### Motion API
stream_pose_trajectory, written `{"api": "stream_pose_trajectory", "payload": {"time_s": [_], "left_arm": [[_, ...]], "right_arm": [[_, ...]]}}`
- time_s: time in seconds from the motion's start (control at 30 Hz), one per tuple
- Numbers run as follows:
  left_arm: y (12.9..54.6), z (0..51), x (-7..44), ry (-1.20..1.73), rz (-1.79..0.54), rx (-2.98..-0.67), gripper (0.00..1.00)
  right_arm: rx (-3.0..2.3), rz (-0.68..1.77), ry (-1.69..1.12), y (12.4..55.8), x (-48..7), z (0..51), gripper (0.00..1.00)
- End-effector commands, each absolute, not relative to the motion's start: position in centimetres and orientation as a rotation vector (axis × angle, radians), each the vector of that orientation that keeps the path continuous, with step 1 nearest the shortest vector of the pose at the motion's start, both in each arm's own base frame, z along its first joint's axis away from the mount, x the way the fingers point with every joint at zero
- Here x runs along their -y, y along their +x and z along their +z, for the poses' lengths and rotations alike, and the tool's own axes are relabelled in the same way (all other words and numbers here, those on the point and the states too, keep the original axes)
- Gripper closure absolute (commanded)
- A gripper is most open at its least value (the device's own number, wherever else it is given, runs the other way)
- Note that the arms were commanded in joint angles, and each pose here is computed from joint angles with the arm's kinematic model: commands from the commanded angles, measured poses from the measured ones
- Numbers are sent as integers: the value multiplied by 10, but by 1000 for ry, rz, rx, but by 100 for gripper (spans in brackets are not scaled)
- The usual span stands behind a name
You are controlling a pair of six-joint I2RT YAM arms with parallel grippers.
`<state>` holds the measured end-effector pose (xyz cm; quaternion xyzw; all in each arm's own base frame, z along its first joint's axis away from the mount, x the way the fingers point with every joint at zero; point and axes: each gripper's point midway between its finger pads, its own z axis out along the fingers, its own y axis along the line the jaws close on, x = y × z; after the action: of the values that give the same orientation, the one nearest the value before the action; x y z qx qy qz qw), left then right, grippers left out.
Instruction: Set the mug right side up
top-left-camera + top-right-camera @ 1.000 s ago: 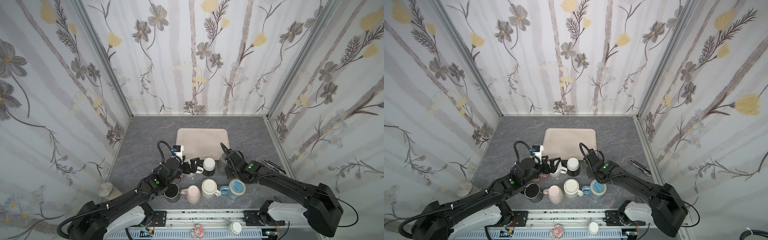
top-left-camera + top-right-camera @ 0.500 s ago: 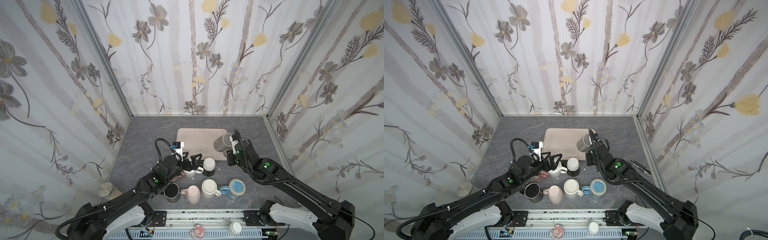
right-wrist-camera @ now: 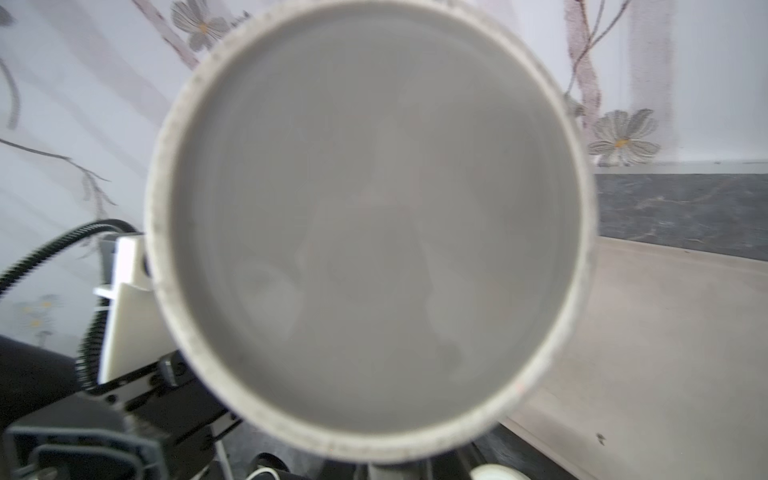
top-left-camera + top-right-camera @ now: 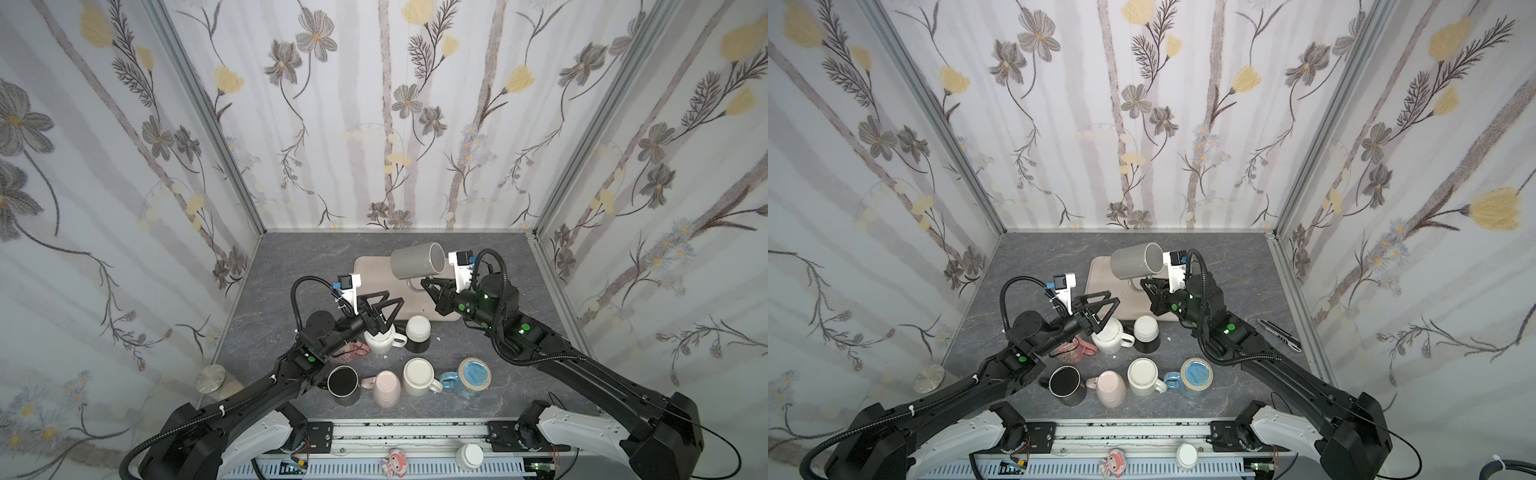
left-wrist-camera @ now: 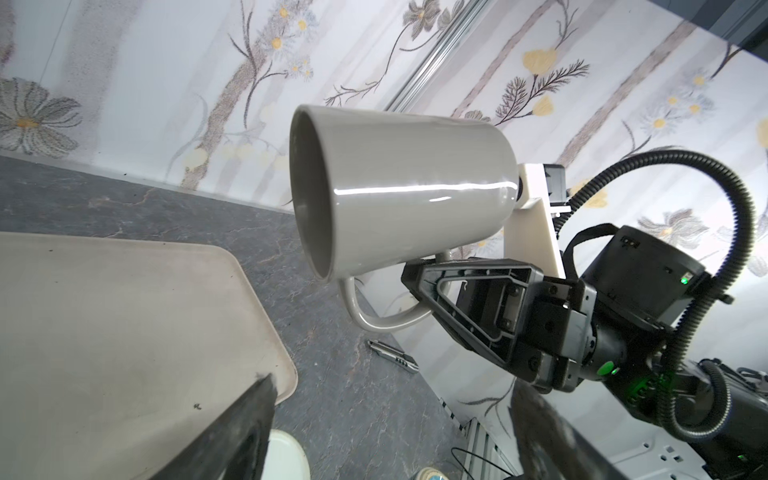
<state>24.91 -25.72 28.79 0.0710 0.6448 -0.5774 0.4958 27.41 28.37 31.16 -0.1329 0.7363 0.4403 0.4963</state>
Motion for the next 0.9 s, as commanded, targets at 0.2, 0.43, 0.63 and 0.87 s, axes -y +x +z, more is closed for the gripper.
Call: {"api": "stream_pose_trajectory", "payload": {"time_s": [0.2, 0.43, 0.63, 0.87], "left_arm": [[228, 343, 255, 228, -1603, -1282, 34], [228, 350, 254, 229, -1610, -1263, 52], [226, 351, 254, 231, -1614, -1257, 64], [228, 349, 252, 210, -1600, -1272, 88]], "right_arm": [[-1484, 1416, -361, 239, -299, 383, 100], [-1475, 1519, -392, 227, -310, 383, 100], [-1491, 1591, -417, 221, -323, 373, 100], [-1516, 1602, -436, 218, -330, 366, 100]]}}
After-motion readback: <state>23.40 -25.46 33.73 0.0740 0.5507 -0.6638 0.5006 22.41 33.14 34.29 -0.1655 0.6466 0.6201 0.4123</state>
